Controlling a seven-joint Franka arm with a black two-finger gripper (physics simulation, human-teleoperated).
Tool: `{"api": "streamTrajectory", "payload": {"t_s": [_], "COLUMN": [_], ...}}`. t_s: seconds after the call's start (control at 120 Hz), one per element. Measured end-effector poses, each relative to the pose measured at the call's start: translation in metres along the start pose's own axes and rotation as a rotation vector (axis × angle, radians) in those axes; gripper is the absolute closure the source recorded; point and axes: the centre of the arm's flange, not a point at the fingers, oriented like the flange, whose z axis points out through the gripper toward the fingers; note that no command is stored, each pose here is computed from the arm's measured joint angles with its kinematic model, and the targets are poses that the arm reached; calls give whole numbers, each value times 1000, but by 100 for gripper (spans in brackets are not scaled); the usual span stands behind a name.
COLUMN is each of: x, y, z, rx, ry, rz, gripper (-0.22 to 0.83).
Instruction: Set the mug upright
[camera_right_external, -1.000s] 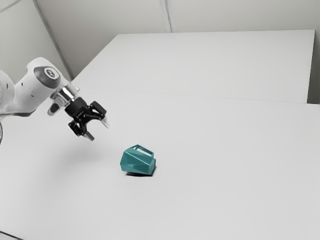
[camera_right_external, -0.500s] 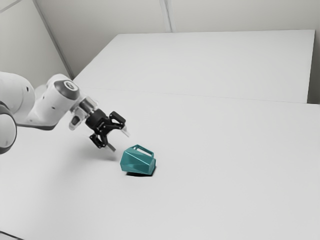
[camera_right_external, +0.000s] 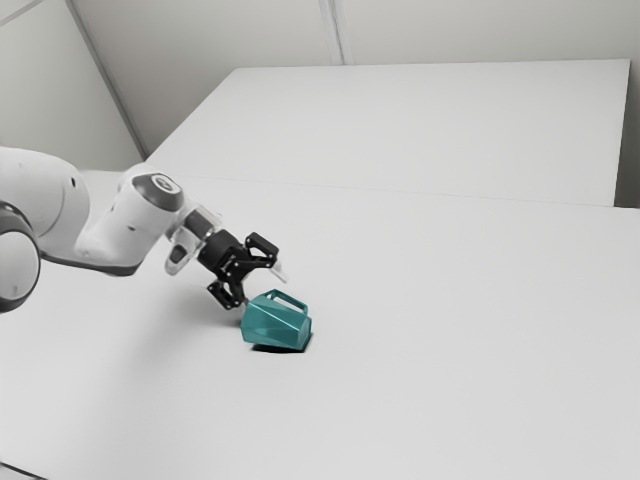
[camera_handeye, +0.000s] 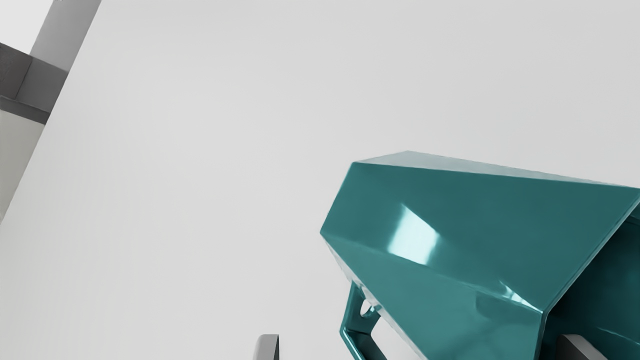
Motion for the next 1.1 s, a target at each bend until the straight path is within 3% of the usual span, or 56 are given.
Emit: {"api": "streamTrajectory", "payload": {"t_s": [0.167, 0.35, 0.55, 0.883, 1.1], "x": [0, 0, 2, 14, 36], "y": [-4, -3, -7, -35, -80], "z": [7, 5, 1, -1, -10], "rx": [-1, -16, -17, -93, -376], "ry": [-3, -9, -20, -29, -72], "rz": [5, 9, 19, 103, 307], "gripper": [3, 48, 71, 78, 79]}}
